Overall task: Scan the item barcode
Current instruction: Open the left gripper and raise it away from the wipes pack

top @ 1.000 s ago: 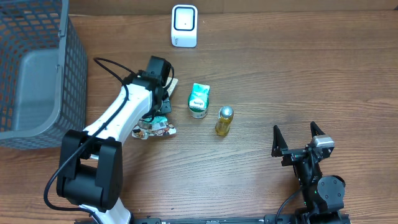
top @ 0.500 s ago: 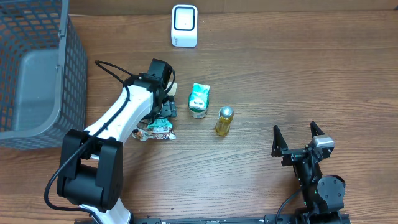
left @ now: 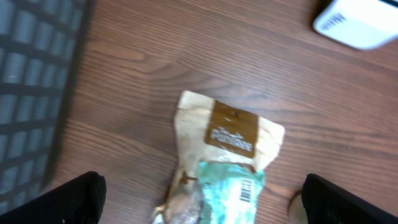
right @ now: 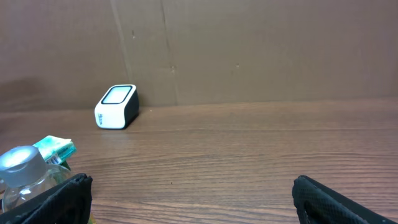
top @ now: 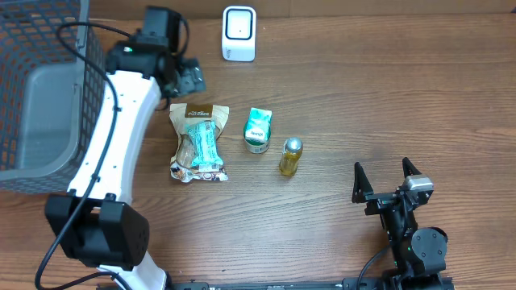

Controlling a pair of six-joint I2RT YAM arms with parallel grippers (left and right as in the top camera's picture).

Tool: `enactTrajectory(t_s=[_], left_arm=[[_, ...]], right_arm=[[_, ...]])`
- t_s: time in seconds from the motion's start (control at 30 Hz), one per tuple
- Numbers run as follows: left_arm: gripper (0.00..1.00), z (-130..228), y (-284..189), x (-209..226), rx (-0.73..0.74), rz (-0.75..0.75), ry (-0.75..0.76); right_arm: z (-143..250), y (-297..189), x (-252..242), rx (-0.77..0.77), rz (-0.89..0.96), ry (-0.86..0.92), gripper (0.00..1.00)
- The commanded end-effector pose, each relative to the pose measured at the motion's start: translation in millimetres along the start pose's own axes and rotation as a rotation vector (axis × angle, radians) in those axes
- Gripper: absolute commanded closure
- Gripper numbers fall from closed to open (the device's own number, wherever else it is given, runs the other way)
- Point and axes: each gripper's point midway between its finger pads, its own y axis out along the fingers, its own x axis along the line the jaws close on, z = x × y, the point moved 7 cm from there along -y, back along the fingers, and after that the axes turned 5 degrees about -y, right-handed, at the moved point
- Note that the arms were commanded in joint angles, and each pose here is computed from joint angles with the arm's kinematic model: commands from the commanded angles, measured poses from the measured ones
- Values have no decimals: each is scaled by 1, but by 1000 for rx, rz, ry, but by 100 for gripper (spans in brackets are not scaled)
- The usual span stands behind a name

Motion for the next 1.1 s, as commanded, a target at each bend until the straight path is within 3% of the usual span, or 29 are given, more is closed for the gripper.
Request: enactTrajectory(t_s=[0.0, 1.07], left_arm=[[0, -9, -7, 15, -13, -10, -20], [1, -10, -6, 17, -13, -13, -27]], right_arm=[[2, 0, -1, -2, 5, -3, 0], [2, 0, -1, -2, 5, -3, 0]])
